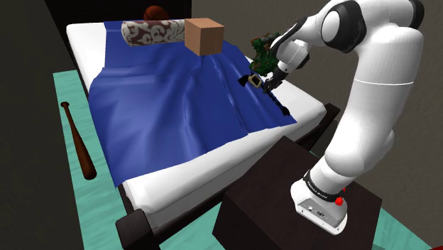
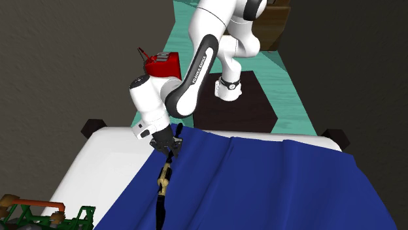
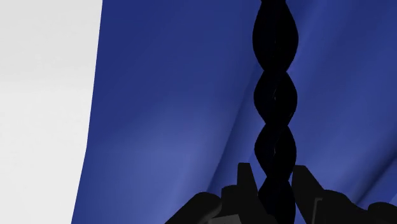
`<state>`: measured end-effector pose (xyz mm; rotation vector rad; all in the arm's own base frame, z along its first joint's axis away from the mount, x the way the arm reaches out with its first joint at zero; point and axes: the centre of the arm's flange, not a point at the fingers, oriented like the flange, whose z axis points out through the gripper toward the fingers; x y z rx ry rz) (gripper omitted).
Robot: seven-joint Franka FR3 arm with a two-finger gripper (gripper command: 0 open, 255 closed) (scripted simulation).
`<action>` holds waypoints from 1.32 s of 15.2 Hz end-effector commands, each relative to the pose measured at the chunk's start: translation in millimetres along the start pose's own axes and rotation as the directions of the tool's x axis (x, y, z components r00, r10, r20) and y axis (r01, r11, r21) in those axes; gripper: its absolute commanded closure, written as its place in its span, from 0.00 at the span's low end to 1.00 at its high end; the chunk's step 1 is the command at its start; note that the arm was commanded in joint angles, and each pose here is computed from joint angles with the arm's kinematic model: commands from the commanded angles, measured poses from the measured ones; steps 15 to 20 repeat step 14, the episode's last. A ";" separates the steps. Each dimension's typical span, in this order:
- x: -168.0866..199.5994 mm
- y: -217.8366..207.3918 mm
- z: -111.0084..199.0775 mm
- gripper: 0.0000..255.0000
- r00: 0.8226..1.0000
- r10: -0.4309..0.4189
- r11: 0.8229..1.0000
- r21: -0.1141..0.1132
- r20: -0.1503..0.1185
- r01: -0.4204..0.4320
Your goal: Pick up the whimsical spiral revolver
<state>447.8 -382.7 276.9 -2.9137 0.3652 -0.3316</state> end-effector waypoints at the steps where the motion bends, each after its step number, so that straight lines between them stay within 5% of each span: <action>1: 2.0 -2.1 -10.1 1.00 1.000 0.000 1.000 0.000 0.000 0.000; 12: 13.4 -14.3 -65.7 1.00 1.000 0.000 1.000 0.000 0.000 0.000; 20: 13.6 -14.5 -66.5 1.00 1.000 0.000 1.000 0.000 0.000 0.000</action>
